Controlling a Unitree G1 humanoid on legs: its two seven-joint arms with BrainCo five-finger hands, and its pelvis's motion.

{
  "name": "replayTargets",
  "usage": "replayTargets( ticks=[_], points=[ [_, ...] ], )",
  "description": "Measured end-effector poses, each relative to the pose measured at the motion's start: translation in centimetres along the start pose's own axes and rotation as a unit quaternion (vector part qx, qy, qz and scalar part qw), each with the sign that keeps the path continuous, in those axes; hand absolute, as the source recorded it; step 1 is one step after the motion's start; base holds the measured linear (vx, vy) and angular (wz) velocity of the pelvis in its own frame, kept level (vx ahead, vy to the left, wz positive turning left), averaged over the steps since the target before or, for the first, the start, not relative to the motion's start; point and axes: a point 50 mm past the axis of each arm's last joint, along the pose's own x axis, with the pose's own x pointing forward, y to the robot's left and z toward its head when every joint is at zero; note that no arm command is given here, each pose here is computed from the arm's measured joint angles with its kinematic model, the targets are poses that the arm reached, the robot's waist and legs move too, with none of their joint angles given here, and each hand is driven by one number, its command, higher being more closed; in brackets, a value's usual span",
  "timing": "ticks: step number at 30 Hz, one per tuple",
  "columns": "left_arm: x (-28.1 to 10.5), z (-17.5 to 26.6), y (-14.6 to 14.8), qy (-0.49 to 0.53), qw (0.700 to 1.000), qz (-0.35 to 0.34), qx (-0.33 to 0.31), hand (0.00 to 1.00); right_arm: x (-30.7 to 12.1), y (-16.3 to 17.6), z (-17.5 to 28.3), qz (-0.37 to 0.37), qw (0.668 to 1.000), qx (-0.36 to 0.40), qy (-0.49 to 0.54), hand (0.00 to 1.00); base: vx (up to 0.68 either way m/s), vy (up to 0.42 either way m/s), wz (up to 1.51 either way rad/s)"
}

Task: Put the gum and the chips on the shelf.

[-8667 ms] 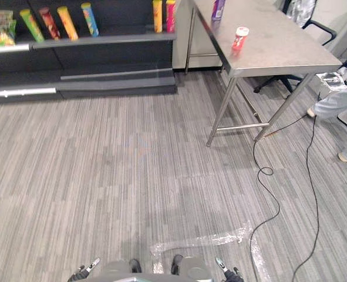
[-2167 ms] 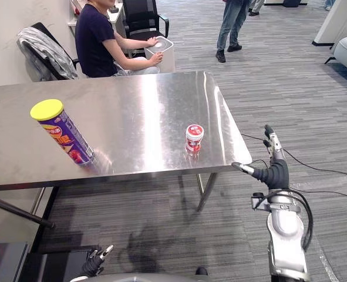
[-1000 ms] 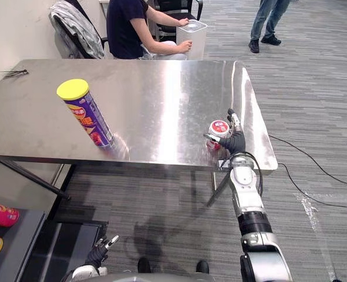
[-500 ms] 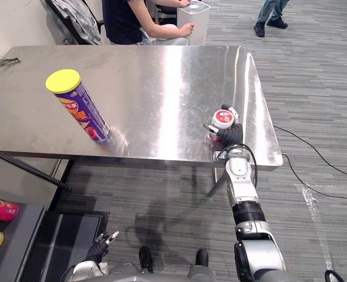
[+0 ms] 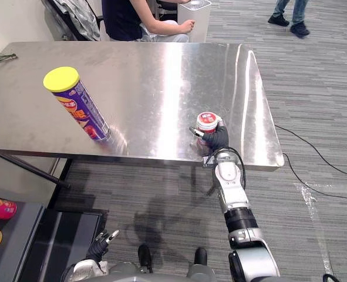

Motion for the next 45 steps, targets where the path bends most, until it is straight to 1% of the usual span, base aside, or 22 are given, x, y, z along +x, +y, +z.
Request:
replayTargets(
  ticks=[4,8,12,18,22,25,33,39,42,45],
  points=[
    [0.0,0.1,0.1,-0.002,1.000,0.001,0.011,0.00,-1.4,-0.2,1.5,0.002,0.999,0.005,-0.037,1.00,0.00,0.000,0.00],
    [0.0,-0.1,0.5,0.001,1.000,0.011,0.001,0.00,-3.5,-0.8,4.3,0.002,0.994,0.008,-0.106,1.00,0.00,0.000,0.00],
    [-0.2,-0.4,1.1,0.006,1.000,0.024,-0.011,0.00,-5.7,-2.1,5.8,-0.003,0.990,0.001,-0.141,1.00,0.00,0.000,0.00],
    [-0.6,-1.5,1.9,0.026,0.999,0.033,-0.025,0.00,-9.5,-4.4,6.0,-0.015,0.990,0.038,-0.136,1.00,0.00,-0.002,-0.01],
    [-0.9,-2.0,2.2,0.032,0.998,0.037,-0.040,0.00,-11.5,-5.5,5.3,-0.028,0.994,0.027,-0.106,1.00,-0.06,-0.003,-0.04],
    [-0.9,-2.0,2.4,0.033,0.997,0.041,-0.052,0.00,-12.3,-6.0,5.1,-0.050,0.993,0.041,-0.101,1.00,-0.08,-0.014,0.04],
    [-0.6,-1.4,2.6,0.025,0.994,0.041,-0.095,0.00,-12.2,-6.3,5.3,-0.061,0.992,0.040,-0.107,1.00,-0.07,-0.027,0.25],
    [-0.1,-0.2,3.0,0.005,0.993,0.048,-0.110,0.00,-9.7,-4.4,6.6,-0.028,0.985,0.070,-0.153,1.00,-0.05,-0.104,0.70],
    [-0.3,-0.4,3.7,0.011,0.992,0.059,-0.114,0.00,-9.0,-4.4,7.2,-0.031,0.983,0.069,-0.170,1.00,-0.08,-0.109,1.13],
    [-1.0,-1.9,4.2,0.036,0.989,0.071,-0.128,0.00,-8.4,-4.7,6.8,-0.046,0.983,0.068,-0.163,1.00,-0.08,-0.093,1.22]
  ],
)
